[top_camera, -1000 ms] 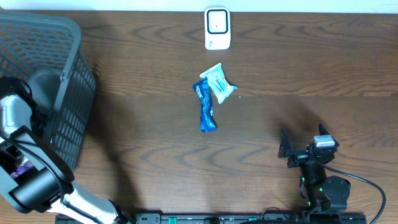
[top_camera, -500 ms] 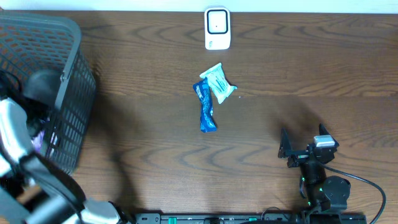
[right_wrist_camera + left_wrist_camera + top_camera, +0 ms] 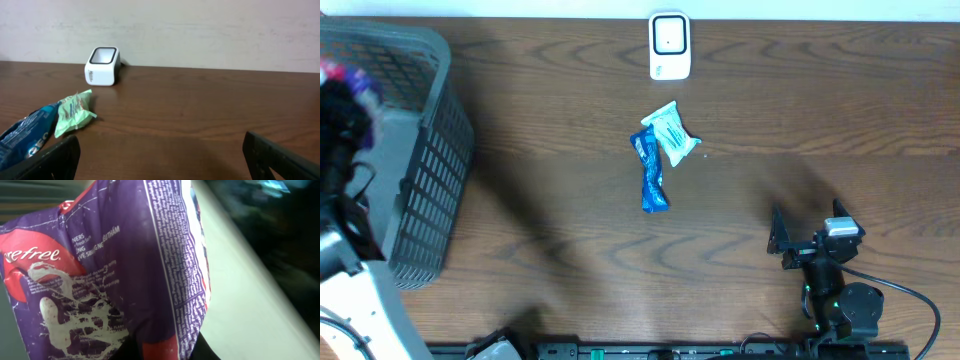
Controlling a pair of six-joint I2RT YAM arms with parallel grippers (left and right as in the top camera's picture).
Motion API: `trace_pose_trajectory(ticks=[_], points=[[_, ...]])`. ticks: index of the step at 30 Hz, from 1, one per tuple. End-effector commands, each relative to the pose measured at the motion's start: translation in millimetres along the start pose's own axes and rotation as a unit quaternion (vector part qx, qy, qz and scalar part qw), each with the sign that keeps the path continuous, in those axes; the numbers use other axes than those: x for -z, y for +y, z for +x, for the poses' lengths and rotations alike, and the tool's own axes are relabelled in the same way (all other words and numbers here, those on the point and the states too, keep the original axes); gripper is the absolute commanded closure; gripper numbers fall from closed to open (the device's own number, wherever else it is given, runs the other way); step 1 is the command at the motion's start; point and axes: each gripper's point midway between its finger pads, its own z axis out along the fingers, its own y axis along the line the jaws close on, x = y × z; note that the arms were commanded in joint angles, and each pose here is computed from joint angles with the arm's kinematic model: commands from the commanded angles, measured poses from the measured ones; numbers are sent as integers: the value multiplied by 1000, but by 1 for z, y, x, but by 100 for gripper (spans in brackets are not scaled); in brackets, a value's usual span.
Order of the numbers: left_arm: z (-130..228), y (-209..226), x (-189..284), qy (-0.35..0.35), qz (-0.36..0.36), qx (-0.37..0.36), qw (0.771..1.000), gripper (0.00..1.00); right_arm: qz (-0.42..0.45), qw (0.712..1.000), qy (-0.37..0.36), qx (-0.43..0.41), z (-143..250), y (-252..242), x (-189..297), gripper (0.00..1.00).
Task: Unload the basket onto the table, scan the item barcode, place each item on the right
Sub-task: 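Carry the purple pack past the scanner and drop it right of center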
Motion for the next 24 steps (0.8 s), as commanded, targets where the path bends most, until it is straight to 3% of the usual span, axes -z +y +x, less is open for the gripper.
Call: trace_pose_trajectory(ticks=[1, 6, 7, 12, 18, 24], points=[[45, -91, 16, 69, 155, -49, 984, 93, -4, 1000, 0, -6, 0, 1, 0, 1], [118, -154, 24, 142, 249, -141, 948, 93, -4, 1000, 0, -6, 0, 1, 0, 1], [149, -168, 22, 167, 268, -183, 931, 93, -4, 1000, 0, -6, 0, 1, 0, 1], [234, -185, 4, 231, 269, -267, 896, 93, -4, 1000, 0, -6, 0, 1, 0, 1], [353, -202, -21, 304, 296, -331, 843, 92, -4, 1000, 0, -6, 0, 1, 0, 1], [440, -218, -43, 320, 334, -342, 818, 93, -4, 1000, 0, -6, 0, 1, 0, 1]])
